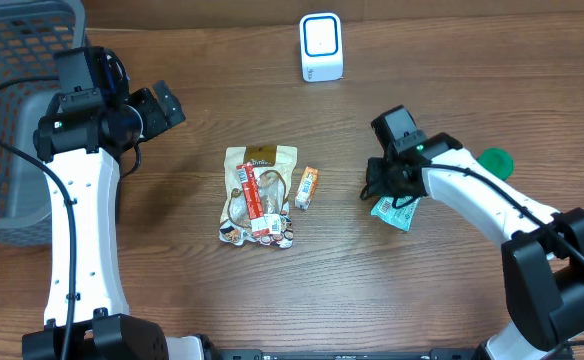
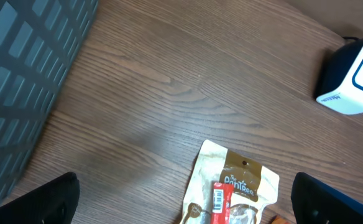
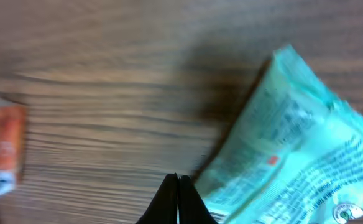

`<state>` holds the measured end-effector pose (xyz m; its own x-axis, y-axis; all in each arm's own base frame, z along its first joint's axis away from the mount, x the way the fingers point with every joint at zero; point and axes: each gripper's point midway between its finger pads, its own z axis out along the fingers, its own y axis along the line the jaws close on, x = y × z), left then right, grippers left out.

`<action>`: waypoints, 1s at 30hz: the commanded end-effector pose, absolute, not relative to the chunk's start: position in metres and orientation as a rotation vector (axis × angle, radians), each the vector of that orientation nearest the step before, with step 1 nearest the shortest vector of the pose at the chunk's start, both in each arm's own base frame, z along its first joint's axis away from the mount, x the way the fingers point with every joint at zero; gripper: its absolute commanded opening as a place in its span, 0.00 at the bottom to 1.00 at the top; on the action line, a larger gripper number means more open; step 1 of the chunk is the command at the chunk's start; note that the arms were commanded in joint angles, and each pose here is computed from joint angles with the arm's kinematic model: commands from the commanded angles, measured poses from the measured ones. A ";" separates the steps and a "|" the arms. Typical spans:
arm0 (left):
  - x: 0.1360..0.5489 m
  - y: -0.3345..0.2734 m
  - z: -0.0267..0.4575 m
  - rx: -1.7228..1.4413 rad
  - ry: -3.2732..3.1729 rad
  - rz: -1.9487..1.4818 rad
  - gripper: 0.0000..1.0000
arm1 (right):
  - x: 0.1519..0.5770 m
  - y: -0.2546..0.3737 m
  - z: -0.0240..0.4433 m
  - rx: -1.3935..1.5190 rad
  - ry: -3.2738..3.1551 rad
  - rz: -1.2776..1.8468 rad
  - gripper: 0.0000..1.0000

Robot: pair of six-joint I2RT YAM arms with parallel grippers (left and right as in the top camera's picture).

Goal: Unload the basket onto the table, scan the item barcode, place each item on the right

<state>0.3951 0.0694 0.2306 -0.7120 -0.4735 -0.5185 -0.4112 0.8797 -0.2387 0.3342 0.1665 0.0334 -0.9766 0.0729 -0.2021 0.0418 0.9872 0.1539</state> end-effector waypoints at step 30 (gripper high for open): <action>0.394 0.071 0.244 -0.614 2.427 -0.130 1.00 | 0.347 0.155 0.029 0.169 2.849 0.159 0.04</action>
<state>0.3952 0.0694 0.2307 -0.7118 -0.4734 -0.5188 -0.4111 0.8798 -0.2388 0.3488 0.1540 0.0290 -0.9537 0.0997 -0.2838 0.0729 0.9920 0.1034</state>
